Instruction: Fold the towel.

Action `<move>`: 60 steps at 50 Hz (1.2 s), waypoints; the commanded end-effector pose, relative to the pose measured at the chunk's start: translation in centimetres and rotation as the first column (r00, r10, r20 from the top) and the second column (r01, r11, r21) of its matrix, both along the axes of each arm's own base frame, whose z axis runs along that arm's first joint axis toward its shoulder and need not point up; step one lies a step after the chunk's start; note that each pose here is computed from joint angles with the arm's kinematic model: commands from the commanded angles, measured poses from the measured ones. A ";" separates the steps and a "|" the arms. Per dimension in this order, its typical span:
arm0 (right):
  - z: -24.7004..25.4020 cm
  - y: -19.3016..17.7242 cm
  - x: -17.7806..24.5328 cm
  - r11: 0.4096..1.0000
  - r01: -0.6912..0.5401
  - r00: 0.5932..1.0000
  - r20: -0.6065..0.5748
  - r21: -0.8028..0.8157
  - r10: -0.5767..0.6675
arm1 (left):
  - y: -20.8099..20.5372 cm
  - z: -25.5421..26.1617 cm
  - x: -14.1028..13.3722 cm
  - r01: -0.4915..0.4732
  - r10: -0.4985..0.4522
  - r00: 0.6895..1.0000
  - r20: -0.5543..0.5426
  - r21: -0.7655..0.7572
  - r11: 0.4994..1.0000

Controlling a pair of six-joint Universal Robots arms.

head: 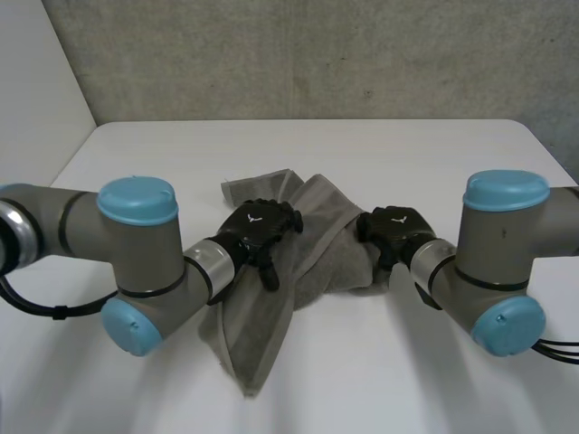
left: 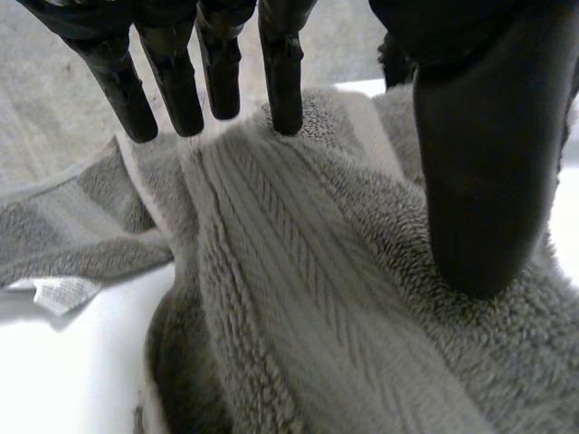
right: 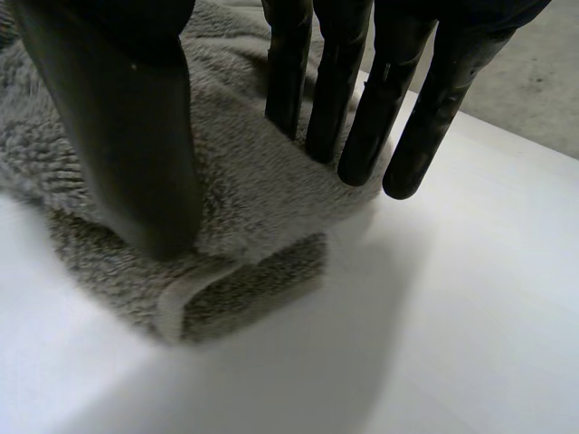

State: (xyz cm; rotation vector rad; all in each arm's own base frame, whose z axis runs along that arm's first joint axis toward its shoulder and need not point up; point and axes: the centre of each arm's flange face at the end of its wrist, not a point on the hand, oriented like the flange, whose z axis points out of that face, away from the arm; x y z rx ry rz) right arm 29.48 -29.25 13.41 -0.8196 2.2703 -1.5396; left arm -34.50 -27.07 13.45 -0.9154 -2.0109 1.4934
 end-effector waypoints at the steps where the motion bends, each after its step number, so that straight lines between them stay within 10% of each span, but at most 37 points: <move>1: -1.4 0.3 1.2 0.999 -0.032 0.999 -0.015 0.011 0.033 | -1.1 -1.8 -0.2 -0.067 0.068 0.997 0.037 -0.012 0.998; 15: 9.3 -3.2 -2.4 0.967 0.092 0.993 0.098 -0.236 -0.071 | -3.0 5.0 2.0 -0.190 0.190 0.982 -0.019 -0.171 0.967; 30: 13.5 -1.9 -5.3 0.962 0.042 0.999 0.033 -0.268 -0.035 | -8.3 10.1 11.9 -0.473 0.448 0.878 -0.166 -0.165 0.866; 47: 4.4 14.1 1.5 0.919 -0.392 0.912 -0.113 0.051 0.395 | -7.1 4.4 14.9 -0.390 0.392 0.914 -0.100 0.045 0.920; 60: 9.3 9.8 -1.3 0.965 -0.240 0.970 -0.077 -0.108 0.232 | -4.7 7.6 10.4 -0.258 0.250 0.956 -0.155 -0.034 0.966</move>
